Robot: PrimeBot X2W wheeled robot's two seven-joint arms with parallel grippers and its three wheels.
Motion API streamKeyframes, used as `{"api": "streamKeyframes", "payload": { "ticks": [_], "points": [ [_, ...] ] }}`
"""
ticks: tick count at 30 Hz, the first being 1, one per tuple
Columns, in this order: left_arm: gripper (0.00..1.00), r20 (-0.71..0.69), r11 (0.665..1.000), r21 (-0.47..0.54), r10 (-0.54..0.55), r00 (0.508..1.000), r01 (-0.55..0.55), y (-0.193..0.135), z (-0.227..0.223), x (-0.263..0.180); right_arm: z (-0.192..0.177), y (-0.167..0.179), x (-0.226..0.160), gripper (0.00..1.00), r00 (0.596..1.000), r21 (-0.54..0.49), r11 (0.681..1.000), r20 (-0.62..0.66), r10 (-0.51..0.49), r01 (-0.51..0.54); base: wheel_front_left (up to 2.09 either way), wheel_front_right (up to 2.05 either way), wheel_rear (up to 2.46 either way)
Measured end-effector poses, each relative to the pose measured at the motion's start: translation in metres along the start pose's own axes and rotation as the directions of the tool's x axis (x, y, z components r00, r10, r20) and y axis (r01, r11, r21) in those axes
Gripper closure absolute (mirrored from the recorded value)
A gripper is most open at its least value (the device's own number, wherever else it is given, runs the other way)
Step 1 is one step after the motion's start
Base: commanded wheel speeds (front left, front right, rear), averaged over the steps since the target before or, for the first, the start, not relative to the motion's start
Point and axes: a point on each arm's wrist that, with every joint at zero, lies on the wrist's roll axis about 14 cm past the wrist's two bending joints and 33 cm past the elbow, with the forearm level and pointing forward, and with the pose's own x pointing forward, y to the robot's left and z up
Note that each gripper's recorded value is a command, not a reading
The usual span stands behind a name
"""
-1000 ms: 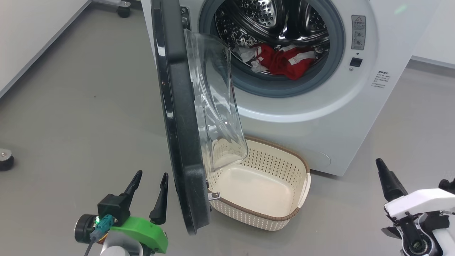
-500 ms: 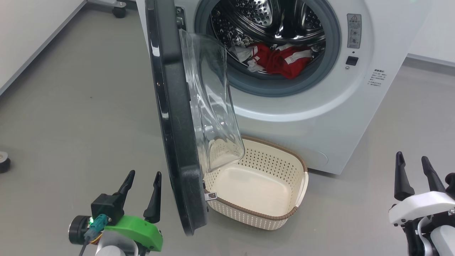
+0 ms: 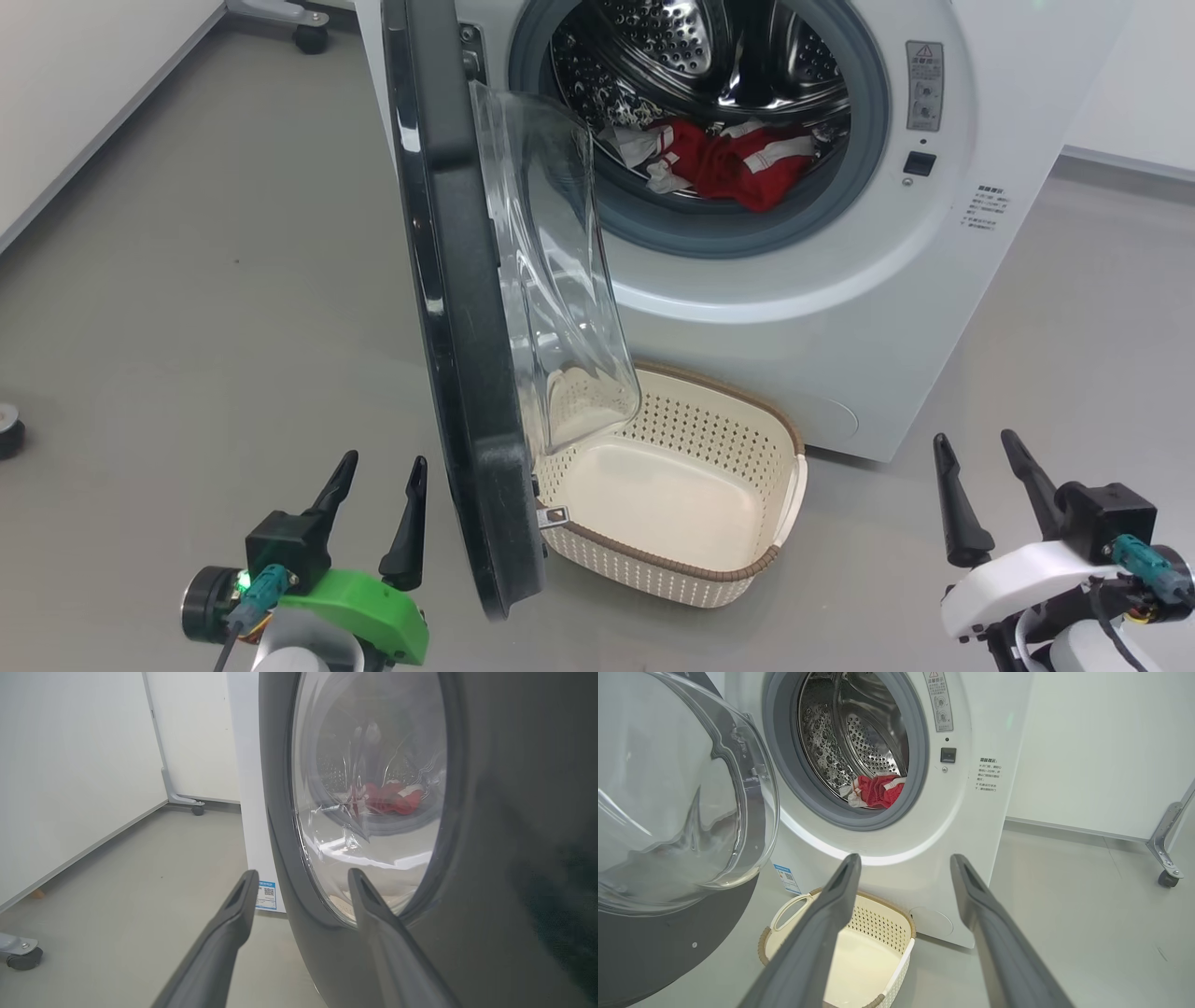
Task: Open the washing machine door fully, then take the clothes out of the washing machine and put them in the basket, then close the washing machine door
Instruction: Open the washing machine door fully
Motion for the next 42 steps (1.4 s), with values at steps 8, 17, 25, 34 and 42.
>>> {"api": "streamKeyframes", "payload": {
  "ticks": [8, 17, 25, 34, 42],
  "points": [
    [0.00, 0.004, 1.000, 0.001, 0.002, 1.000, -0.002, 0.001, 0.001, -0.001, -0.014, 0.017, -0.009, 0.00, 0.999, -0.005, 1.000, -0.026, 0.021, -0.021, 0.00, 0.00, 0.00],
    [0.00, 0.003, 1.000, 0.000, 0.005, 1.000, -0.005, 0.002, 0.001, -0.001, -0.017, 0.027, -0.012, 0.00, 0.999, -0.005, 1.000, -0.022, 0.023, -0.023, 0.00, 0.00, 0.00],
    [0.00, 0.004, 1.000, 0.002, 0.014, 1.000, -0.014, 0.005, 0.001, -0.003, -0.024, 0.032, -0.017, 0.00, 0.999, 0.017, 1.000, -0.033, 0.003, -0.003, 0.00, 0.00, 0.00],
    [0.00, 0.006, 1.000, 0.000, 0.024, 1.000, -0.024, 0.008, 0.002, -0.003, -0.028, 0.030, -0.020, 0.00, 0.999, 0.003, 1.000, -0.039, -0.017, 0.017, 0.00, 0.00, 0.00],
    [0.00, 0.006, 1.000, 0.002, 0.025, 1.000, -0.025, 0.008, 0.002, -0.004, -0.030, 0.033, -0.022, 0.00, 0.999, 0.009, 1.000, -0.040, -0.026, 0.026, 0.00, 0.00, 0.00]
  ]
}}
